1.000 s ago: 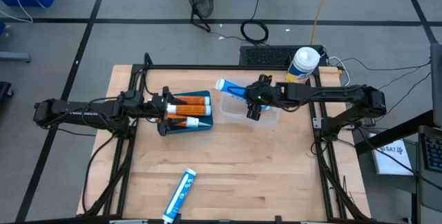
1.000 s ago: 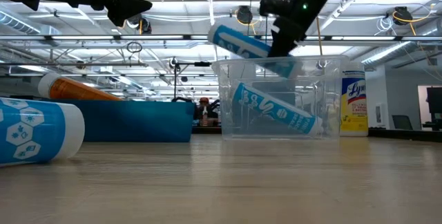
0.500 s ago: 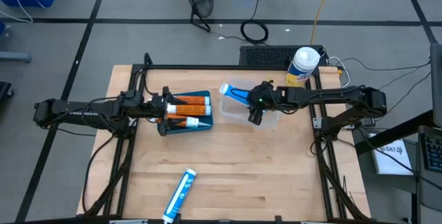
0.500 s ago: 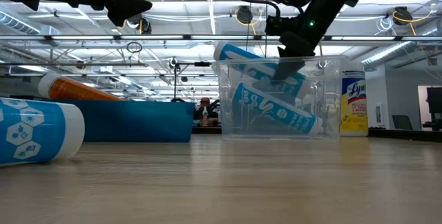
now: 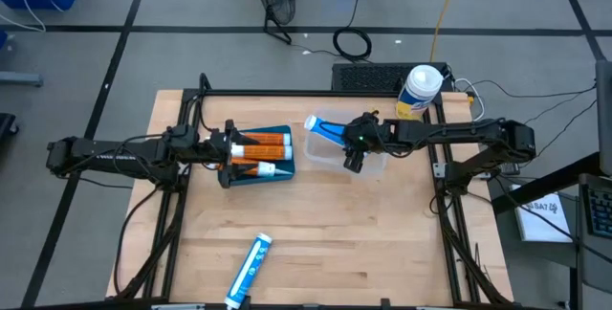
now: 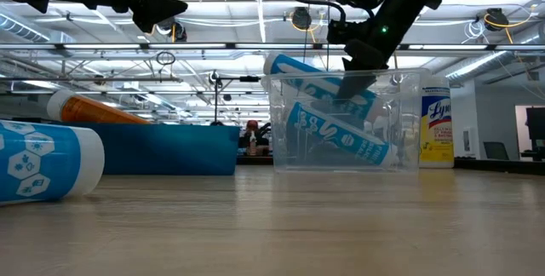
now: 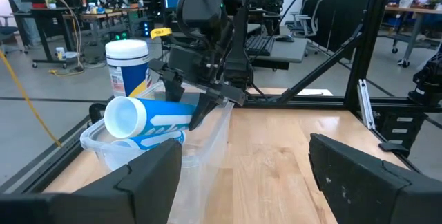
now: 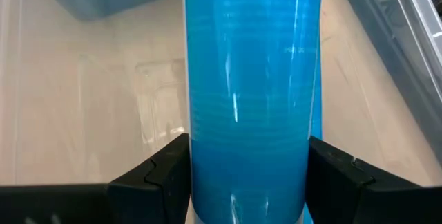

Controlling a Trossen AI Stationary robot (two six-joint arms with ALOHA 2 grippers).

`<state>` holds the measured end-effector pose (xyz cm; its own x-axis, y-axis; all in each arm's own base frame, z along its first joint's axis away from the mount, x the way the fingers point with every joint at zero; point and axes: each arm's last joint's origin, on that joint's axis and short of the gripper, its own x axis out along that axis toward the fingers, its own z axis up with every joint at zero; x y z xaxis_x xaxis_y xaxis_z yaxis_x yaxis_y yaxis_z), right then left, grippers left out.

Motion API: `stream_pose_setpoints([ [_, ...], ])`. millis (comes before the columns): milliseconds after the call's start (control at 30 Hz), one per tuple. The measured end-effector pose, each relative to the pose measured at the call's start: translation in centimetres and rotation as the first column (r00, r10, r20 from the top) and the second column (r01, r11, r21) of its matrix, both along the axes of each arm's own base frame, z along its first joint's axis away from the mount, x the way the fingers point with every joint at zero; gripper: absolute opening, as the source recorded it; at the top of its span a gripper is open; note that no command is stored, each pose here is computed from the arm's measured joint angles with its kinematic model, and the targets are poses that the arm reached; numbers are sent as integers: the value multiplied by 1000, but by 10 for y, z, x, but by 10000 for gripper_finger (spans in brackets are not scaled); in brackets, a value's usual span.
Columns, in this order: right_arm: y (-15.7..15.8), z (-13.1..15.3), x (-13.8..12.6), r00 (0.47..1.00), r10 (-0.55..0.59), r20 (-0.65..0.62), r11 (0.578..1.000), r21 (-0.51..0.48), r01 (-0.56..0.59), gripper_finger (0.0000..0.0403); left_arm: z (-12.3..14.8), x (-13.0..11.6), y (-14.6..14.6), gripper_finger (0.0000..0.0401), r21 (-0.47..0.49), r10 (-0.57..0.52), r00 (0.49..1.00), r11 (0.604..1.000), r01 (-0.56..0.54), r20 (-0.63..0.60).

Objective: Pick & place silicon tubes, Sealant and Lysol wipes
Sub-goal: Put the left blue sealant into the transparent bin

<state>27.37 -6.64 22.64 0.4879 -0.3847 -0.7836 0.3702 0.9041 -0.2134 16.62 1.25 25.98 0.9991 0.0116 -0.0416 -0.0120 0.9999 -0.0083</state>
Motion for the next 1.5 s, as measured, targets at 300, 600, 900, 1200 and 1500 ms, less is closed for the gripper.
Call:
stream_pose_setpoints([
  [300,0,0,0,1000,26,-15,999,-18,-26,203,0,0,0,310,0,0,1000,1000,0,0],
  [600,0,-2,-3,999,18,-51,1000,-3,-18,203,0,0,0,310,0,0,1000,1000,0,0],
  [900,-1,-4,-7,995,-52,-85,999,-14,51,203,0,0,0,310,0,0,1000,1000,0,0],
  [1200,-4,-4,-10,987,-137,-86,990,-58,132,203,0,0,0,310,0,0,1000,1000,0,0],
  [1500,-3,-5,-9,992,-100,-78,995,-7,100,203,0,0,0,310,0,-1,1000,1000,1,0],
])
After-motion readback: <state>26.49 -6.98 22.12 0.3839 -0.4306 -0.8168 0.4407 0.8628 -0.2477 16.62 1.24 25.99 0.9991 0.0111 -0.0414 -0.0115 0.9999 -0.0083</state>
